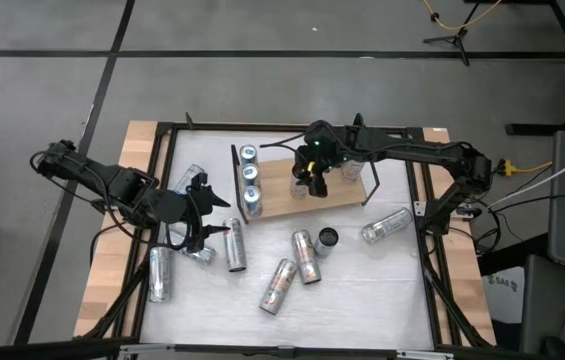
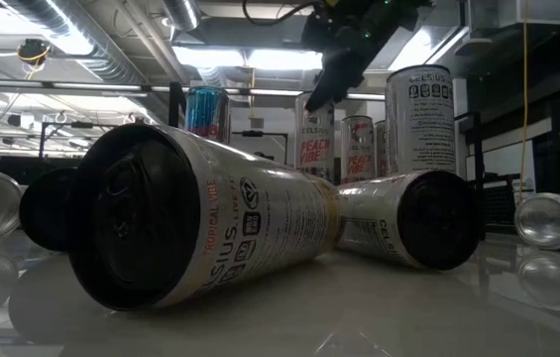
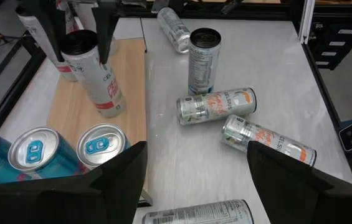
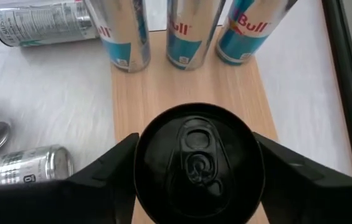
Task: Place canned beverage on shelf
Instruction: Put the white-pink soda can on the shelf with the other white-pink soda can
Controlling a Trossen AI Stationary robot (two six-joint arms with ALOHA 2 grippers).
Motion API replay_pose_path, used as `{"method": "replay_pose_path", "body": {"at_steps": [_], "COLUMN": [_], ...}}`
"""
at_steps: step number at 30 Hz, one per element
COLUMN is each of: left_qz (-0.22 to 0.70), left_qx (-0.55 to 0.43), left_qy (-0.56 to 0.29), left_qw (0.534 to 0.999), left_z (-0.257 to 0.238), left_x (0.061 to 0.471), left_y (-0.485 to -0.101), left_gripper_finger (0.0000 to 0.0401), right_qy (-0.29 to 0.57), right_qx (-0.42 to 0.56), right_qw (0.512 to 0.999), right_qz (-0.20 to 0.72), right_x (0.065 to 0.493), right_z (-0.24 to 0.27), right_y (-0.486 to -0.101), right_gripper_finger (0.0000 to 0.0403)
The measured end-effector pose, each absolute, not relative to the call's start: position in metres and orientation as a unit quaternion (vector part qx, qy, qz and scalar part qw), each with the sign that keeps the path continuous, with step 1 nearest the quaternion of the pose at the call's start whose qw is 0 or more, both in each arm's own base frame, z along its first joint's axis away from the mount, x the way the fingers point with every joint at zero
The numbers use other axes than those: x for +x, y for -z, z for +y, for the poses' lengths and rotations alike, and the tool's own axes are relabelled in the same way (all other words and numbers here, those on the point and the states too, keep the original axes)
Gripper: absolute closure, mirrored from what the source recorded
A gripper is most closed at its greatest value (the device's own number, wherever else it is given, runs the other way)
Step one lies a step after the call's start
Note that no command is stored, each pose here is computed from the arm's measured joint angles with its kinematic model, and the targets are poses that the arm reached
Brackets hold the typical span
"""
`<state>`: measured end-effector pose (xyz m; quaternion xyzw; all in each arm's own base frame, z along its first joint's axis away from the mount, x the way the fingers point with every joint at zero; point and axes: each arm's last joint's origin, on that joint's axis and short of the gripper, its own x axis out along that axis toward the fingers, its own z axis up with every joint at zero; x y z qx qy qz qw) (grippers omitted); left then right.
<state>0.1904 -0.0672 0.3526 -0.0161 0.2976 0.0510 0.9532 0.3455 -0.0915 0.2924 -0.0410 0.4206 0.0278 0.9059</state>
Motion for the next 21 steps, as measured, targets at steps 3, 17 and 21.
{"method": "replay_pose_path", "body": {"at_steps": [3, 17, 21], "left_qz": [0.298, 0.298, 0.298], "left_qx": [-0.016, -0.016, -0.016], "left_qy": [-0.051, -0.052, -0.052], "left_qw": [0.953, 0.953, 0.953], "left_z": [-0.067, -0.067, -0.067], "left_x": [0.19, 0.19, 0.19], "left_y": [-0.353, -0.352, -0.352], "left_gripper_finger": [0.0134, 0.0134, 0.0134], "right_qy": [-0.029, 0.017, 0.014], "right_qx": [-0.038, -0.043, -0.035], "right_qw": [0.901, 0.881, 0.871], "right_qz": [0.43, 0.471, 0.49], "right_x": [0.341, 0.301, 0.297], "right_z": [-0.09, -0.083, -0.082], "right_y": [-0.294, -0.322, -0.32], "right_gripper_finger": [0.016, 0.0155, 0.0154]}}
